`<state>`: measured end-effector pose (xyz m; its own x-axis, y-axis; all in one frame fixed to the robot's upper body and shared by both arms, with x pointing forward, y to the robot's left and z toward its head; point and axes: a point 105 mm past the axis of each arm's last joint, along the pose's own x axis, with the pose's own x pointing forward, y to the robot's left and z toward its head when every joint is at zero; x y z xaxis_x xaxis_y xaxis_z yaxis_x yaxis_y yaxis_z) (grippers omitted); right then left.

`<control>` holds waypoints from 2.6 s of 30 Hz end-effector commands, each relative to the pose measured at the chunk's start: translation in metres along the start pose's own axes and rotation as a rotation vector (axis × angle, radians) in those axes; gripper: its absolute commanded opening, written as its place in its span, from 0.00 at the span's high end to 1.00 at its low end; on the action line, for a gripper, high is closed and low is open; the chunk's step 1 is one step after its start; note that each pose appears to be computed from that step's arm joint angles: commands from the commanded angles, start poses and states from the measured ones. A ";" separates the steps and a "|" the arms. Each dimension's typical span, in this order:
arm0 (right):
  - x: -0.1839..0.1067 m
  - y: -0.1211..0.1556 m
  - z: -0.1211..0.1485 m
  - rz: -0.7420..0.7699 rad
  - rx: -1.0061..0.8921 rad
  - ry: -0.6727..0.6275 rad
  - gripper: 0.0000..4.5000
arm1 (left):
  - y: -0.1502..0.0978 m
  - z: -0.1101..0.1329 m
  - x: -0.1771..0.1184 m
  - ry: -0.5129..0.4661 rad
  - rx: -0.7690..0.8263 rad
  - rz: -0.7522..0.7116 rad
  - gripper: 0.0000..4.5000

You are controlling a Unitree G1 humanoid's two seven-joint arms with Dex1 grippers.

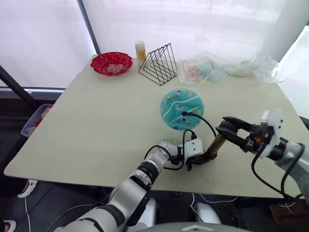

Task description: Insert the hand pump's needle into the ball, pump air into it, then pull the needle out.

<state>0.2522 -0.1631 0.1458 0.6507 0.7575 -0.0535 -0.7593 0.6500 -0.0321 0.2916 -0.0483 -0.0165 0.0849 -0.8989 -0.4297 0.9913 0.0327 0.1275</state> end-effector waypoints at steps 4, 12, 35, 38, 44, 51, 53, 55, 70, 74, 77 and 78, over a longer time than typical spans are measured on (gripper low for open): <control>-0.007 -0.009 0.013 -0.047 -0.015 -0.063 0.58 | -0.035 -0.069 -0.011 0.237 -0.152 -0.084 0.76; -0.041 -0.016 0.147 0.033 -0.158 -0.243 0.58 | -0.034 -0.068 -0.011 0.242 -0.144 -0.090 0.76; -0.005 0.003 0.017 -0.006 -0.046 0.046 0.58 | -0.038 -0.066 -0.007 0.232 -0.131 -0.101 0.76; 0.000 0.006 -0.017 -0.017 -0.038 0.089 0.58 | -0.040 -0.068 -0.006 0.236 -0.132 -0.102 0.76; 0.004 0.006 -0.040 -0.027 -0.081 0.106 0.58 | -0.040 -0.070 -0.004 0.244 -0.146 -0.081 0.76; -0.006 -0.006 0.059 0.001 -0.188 -0.089 0.58 | -0.042 -0.073 -0.005 0.257 -0.152 -0.088 0.76; -0.014 -0.009 0.092 0.003 -0.219 -0.128 0.58 | -0.042 -0.073 -0.005 0.260 -0.152 -0.092 0.76; -0.018 -0.010 0.111 0.003 -0.229 -0.146 0.58 | -0.042 -0.074 -0.006 0.261 -0.151 -0.094 0.76; -0.040 -0.017 0.153 -0.016 -0.152 -0.120 0.58 | -0.042 -0.074 -0.007 0.266 -0.141 -0.097 0.76; -0.024 -0.015 0.051 -0.041 -0.092 0.110 0.58 | -0.041 -0.073 -0.007 0.264 -0.141 -0.095 0.76; -0.023 -0.012 0.015 -0.034 -0.061 0.151 0.58 | -0.040 -0.072 -0.006 0.261 -0.140 -0.094 0.76; -0.022 -0.012 0.007 -0.036 -0.059 0.151 0.58 | -0.040 -0.072 -0.006 0.262 -0.138 -0.093 0.76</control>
<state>0.2437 -0.1805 0.1939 0.6618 0.7467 -0.0668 -0.7469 0.6489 -0.1452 0.2955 -0.0525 -0.0139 0.1119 -0.8990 -0.4235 0.9869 0.0508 0.1529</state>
